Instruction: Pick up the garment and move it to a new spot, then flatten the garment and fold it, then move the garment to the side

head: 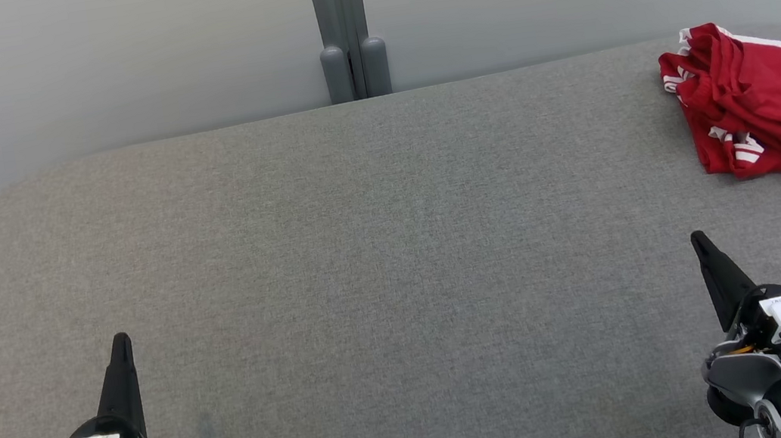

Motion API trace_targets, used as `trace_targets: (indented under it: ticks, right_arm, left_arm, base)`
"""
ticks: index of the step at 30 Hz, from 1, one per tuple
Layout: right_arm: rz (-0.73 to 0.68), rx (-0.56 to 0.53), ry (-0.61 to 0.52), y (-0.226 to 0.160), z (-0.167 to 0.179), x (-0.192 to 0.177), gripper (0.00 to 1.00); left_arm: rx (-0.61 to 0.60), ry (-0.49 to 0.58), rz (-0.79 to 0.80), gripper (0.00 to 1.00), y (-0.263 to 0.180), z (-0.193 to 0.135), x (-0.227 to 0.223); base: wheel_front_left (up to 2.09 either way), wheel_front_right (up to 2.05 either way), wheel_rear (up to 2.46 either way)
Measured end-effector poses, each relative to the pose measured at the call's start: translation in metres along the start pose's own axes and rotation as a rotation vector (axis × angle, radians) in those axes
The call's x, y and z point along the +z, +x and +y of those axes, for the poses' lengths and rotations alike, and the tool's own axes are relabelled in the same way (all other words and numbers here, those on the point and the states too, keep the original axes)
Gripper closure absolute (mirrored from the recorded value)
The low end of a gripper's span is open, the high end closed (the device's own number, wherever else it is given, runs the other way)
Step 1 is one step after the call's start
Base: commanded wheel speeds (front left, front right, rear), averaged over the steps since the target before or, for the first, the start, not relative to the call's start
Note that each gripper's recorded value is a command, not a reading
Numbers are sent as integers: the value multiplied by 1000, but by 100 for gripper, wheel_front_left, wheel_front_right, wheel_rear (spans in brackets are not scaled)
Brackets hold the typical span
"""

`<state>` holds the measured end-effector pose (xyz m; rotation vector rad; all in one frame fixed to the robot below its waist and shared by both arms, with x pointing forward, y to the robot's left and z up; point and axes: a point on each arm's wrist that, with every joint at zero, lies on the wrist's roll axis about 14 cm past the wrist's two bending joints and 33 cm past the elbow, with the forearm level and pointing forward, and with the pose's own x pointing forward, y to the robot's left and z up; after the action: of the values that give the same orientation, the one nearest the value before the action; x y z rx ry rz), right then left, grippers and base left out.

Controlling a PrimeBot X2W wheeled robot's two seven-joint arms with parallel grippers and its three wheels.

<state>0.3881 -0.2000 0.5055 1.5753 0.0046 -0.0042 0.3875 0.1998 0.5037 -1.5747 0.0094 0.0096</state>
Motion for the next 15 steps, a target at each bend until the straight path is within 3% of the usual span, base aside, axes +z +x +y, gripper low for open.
trace_targets:
  ticks: [15]
  right_arm:
    - [0,0,0,0,0,0,100]
  left_arm:
    - [0,-1,0,100,0,0,0]
  base:
    - [0,0,0]
